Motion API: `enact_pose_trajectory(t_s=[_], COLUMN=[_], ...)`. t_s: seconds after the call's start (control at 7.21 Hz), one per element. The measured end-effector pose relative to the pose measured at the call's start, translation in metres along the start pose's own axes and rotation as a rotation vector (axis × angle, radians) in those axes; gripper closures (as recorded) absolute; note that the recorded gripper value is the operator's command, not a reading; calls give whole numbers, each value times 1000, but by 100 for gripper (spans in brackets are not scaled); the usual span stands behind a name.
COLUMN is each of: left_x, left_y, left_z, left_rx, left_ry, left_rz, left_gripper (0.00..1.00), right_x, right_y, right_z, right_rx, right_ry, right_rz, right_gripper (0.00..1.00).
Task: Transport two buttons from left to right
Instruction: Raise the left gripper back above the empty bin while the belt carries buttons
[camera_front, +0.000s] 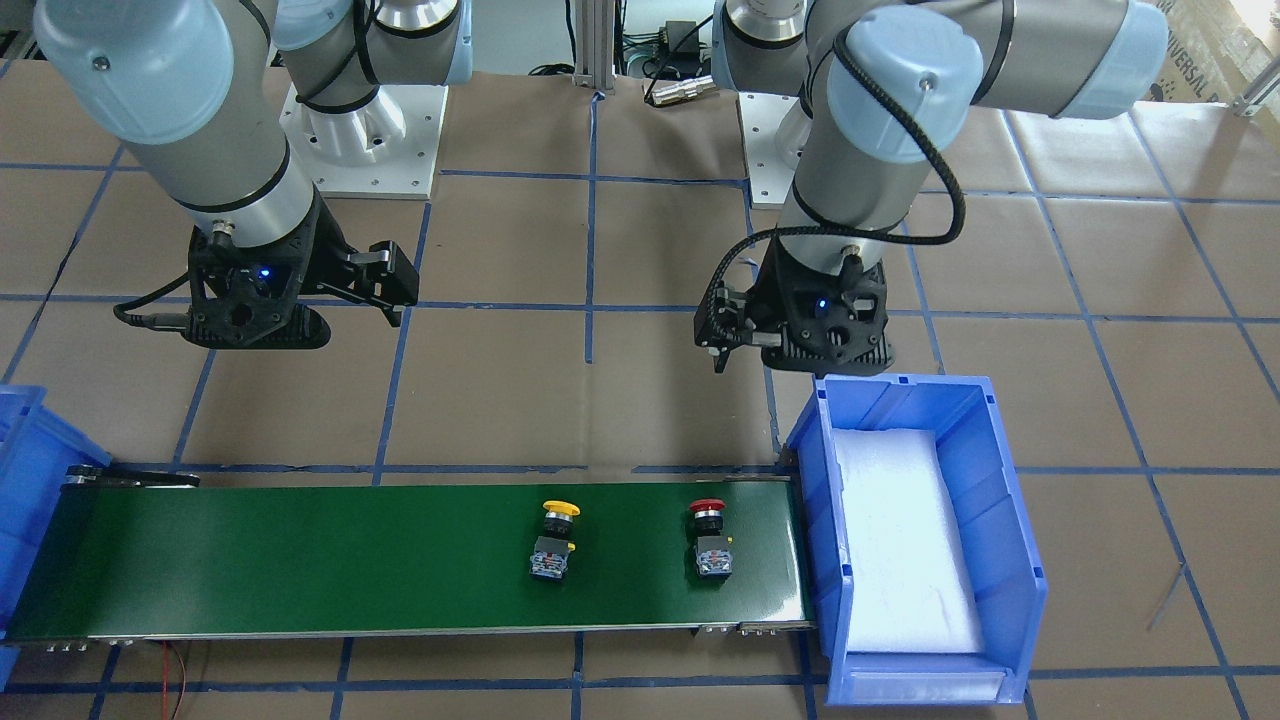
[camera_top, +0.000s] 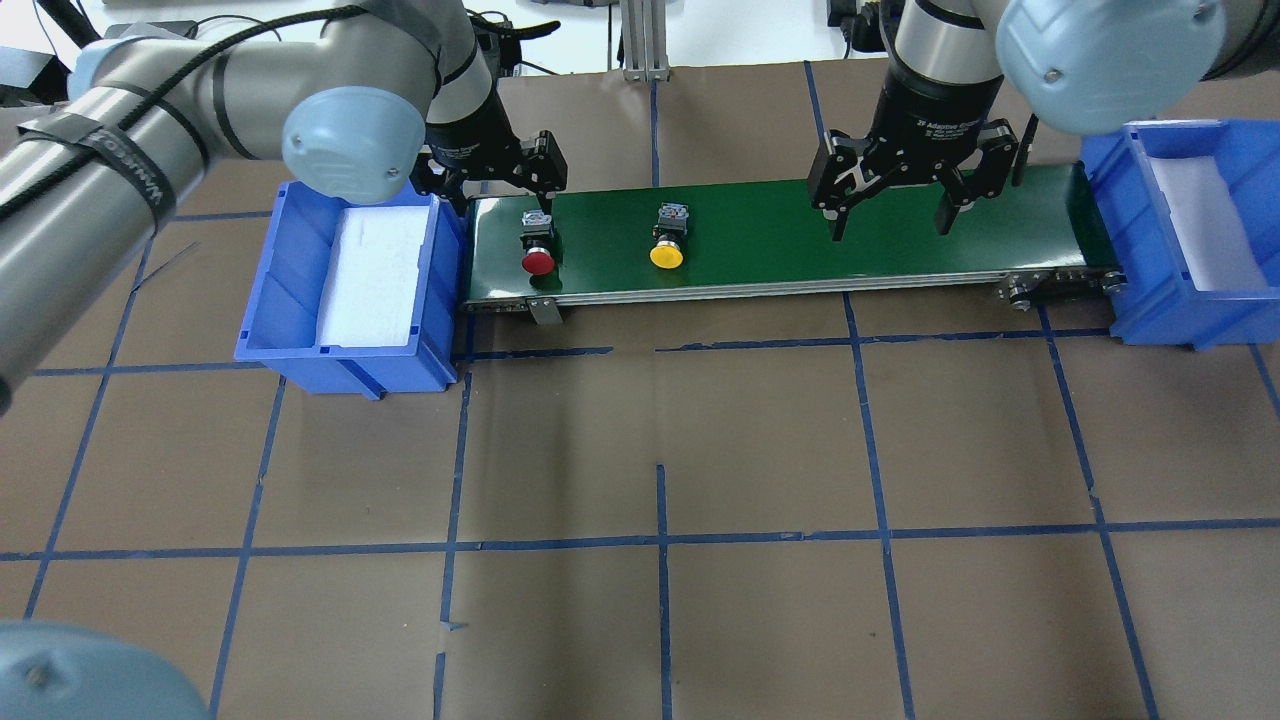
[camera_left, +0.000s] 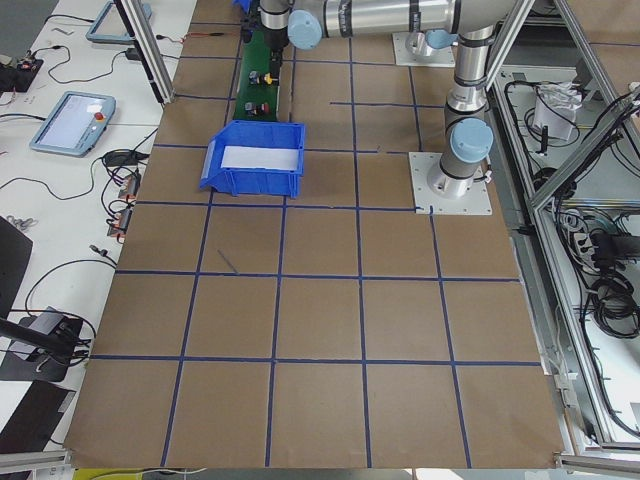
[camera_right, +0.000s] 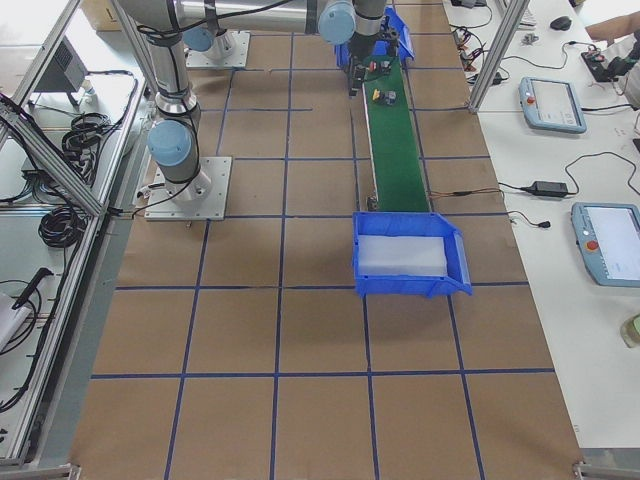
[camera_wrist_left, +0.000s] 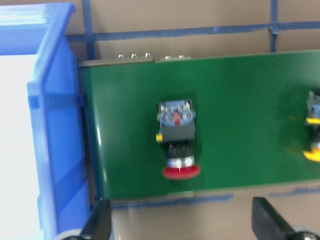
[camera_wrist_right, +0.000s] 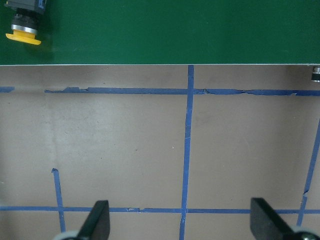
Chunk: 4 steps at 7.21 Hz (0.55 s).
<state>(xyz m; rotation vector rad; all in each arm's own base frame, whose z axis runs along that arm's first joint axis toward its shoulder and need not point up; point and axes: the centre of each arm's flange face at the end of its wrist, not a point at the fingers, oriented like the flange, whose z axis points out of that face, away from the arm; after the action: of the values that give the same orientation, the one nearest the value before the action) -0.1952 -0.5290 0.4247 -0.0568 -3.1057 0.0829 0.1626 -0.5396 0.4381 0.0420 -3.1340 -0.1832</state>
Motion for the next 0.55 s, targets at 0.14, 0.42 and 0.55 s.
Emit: enact_pose_trajectory(t_s=[0.14, 0.42, 0.55], left_x=[-14, -38, -42], left_y=[30, 44, 33], left_z=[-16, -50, -62], left_rx=[4, -49, -89], left_ry=[-2, -6, -6], left_rz=[-22, -69, -79], left_gripper=[0, 0, 0], right_x=[0, 0, 0], right_y=[0, 0, 0], right_z=[0, 0, 0], right_rx=[0, 4, 5], right_ry=[0, -1, -2], right_rz=[0, -2, -3], right_gripper=[0, 0, 0])
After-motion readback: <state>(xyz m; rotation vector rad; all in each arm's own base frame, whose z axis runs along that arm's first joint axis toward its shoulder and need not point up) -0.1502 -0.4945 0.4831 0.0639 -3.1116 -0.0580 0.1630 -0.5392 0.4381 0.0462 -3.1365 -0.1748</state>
